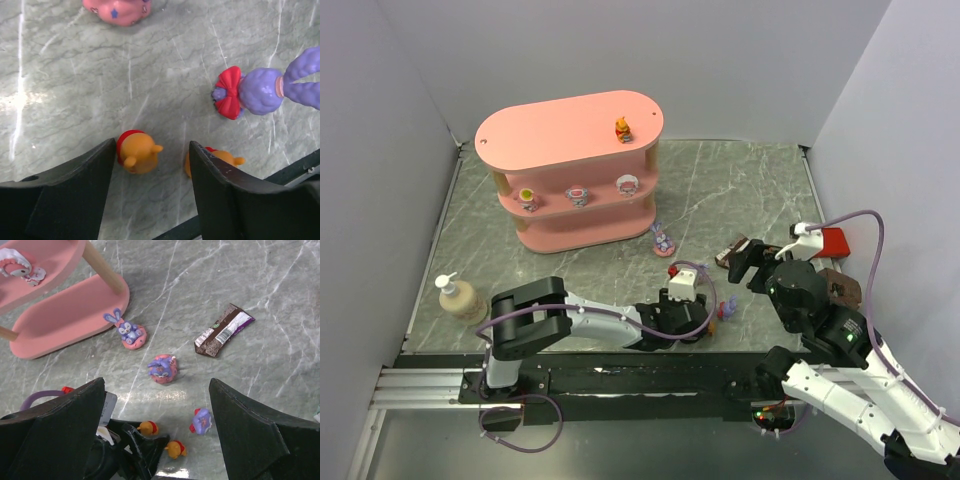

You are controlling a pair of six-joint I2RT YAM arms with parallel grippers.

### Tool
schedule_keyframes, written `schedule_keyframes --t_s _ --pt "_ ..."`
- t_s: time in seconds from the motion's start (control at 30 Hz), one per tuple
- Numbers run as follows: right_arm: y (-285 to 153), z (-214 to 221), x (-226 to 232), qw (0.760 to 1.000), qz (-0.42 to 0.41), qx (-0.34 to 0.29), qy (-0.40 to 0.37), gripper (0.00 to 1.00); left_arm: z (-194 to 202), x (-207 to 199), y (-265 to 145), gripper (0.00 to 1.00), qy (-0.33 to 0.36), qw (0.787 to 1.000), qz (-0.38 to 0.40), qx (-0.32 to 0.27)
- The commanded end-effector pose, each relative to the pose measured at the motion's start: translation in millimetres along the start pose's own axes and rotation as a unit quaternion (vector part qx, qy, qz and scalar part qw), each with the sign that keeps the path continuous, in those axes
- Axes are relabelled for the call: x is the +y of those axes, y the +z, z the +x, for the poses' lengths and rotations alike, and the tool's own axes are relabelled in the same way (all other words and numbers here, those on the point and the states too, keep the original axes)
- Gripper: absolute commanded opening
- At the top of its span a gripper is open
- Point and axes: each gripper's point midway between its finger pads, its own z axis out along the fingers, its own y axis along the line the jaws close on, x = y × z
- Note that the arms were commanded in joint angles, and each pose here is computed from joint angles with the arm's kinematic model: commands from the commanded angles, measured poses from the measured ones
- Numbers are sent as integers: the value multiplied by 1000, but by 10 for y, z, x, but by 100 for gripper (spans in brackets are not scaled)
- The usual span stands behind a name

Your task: Place and organize the plastic toys onto the shelf

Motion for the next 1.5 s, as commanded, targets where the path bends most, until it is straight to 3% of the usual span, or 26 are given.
schedule_keyframes --t_s 0.0,0.27,0.4,0.63,0.8,1.03,1.23,1.47 --pt "6 -27 -32 1000 6 -10 4 91 -17 -78 18 59 0 1000 -2 -4" --pt "42 -6 -7 1000 5 -8 2 91 44 50 49 37 14 1000 -27 0" --pt "57 -5 -6 1000 8 -7 2 91 10 81 24 21 22 999 -31 -5" --pt "78 -9 25 1000 6 -6 2 91 -300 -11 -236 1 47 999 -6 -21" --pt "97 -22 56 1000 4 -7 2 91 -733 43 -603 3 71 997 5 -37" --pt "147 -32 118 1000 0 -5 -4 91 -1658 279 -1318 8 59 995 4 -85" --pt "189 -54 181 1000 -7 -8 -8 91 -2565 936 -1837 15 24 984 -71 -159" --pt "184 -97 155 1000 1 -14 -8 91 -3329 1420 -2402 18 10 967 -112 -227"
